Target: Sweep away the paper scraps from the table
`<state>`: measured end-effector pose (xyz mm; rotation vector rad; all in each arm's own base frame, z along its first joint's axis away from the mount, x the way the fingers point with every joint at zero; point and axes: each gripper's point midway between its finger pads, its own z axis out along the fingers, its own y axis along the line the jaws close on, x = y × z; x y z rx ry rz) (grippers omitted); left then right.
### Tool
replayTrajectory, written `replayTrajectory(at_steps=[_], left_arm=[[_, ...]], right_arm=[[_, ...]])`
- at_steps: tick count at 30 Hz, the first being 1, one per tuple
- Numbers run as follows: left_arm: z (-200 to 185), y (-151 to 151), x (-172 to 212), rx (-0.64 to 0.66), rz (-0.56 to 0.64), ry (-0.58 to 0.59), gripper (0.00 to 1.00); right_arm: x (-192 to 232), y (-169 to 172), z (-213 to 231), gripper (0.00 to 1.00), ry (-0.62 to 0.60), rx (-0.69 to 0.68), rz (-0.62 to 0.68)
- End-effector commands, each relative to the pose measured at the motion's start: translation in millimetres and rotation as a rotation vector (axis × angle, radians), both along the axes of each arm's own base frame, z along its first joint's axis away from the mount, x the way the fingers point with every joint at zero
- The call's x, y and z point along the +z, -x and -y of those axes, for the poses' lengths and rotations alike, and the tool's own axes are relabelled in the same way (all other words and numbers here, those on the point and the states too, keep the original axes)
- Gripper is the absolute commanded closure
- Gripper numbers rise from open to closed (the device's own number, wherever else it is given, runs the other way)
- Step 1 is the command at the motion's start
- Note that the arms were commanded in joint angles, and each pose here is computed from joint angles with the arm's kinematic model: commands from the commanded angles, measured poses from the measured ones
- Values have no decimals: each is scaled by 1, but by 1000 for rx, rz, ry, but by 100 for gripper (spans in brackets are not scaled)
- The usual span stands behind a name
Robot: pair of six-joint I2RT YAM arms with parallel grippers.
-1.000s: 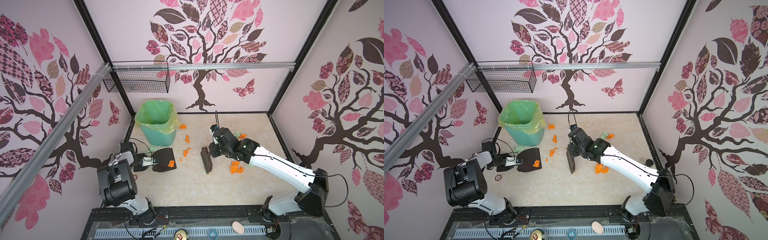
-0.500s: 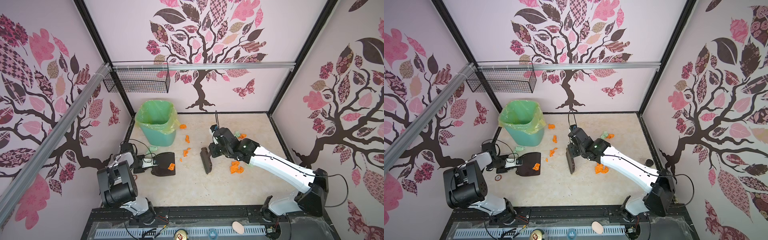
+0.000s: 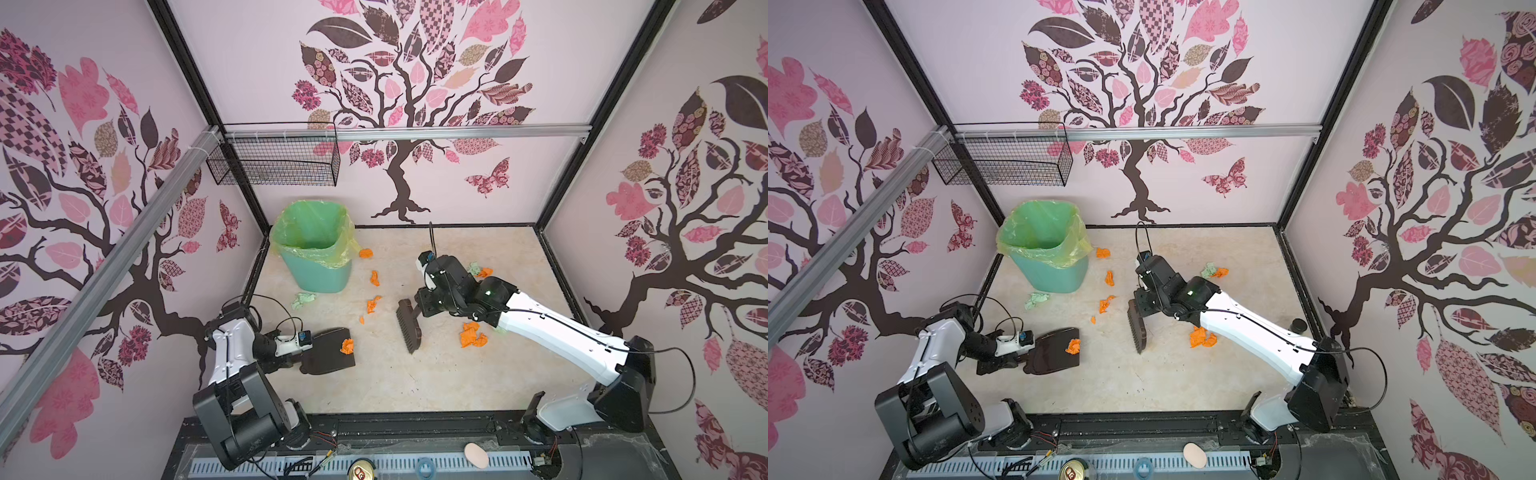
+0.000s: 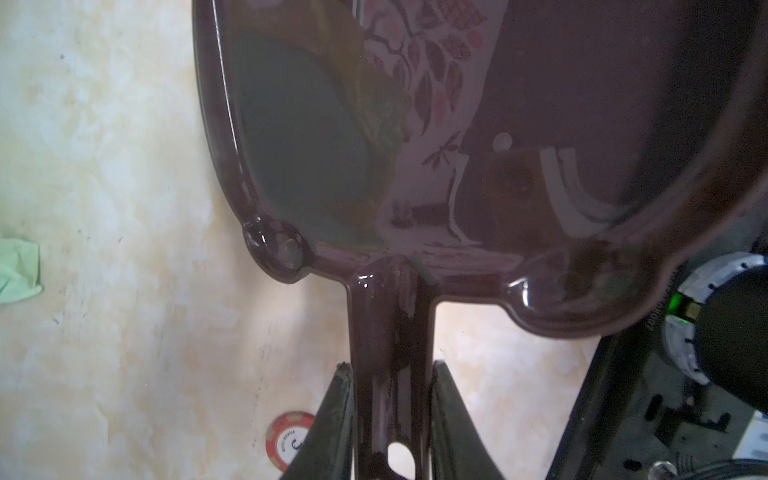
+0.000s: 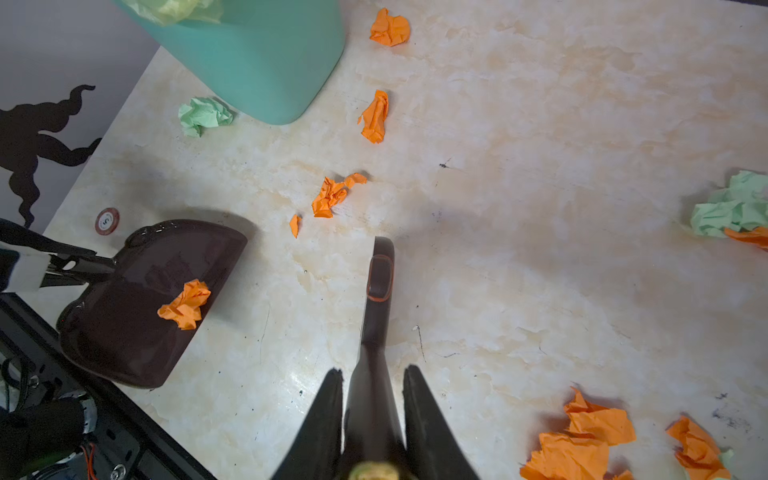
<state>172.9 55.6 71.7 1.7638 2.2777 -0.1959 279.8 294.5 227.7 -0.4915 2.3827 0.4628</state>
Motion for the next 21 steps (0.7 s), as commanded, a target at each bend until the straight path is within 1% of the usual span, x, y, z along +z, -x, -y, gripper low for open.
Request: replayTrajectory(at_steps=[1, 6, 8, 9, 11, 13, 16, 19, 21], left_arm=[[-8, -12, 16, 37, 101, 13, 83], [-17, -31, 19, 88, 224, -17, 84], [-14, -35, 19, 75, 258, -28, 84], [-16, -38, 18, 69, 272, -56, 84], [-20, -40, 16, 47, 290, -95, 84], [-24, -42, 21, 56, 283, -102, 85], [-28, -39, 33, 68, 252, -59, 86], [-37, -39, 44, 99, 277, -52, 86], [-40, -38, 50, 113, 299, -53, 87]], right_arm=[[17, 2, -26, 100, -46, 47, 7], [21, 2, -33, 100, -54, 51, 17], [21, 2, -32, 100, -56, 47, 17], [22, 2, -32, 100, -56, 46, 16], [24, 3, -32, 100, -67, 47, 15], [29, 4, -36, 100, -92, 53, 12], [36, 6, -45, 100, -141, 66, -2], [41, 6, -52, 100, -185, 67, -15], [41, 5, -54, 100, -188, 66, -17]])
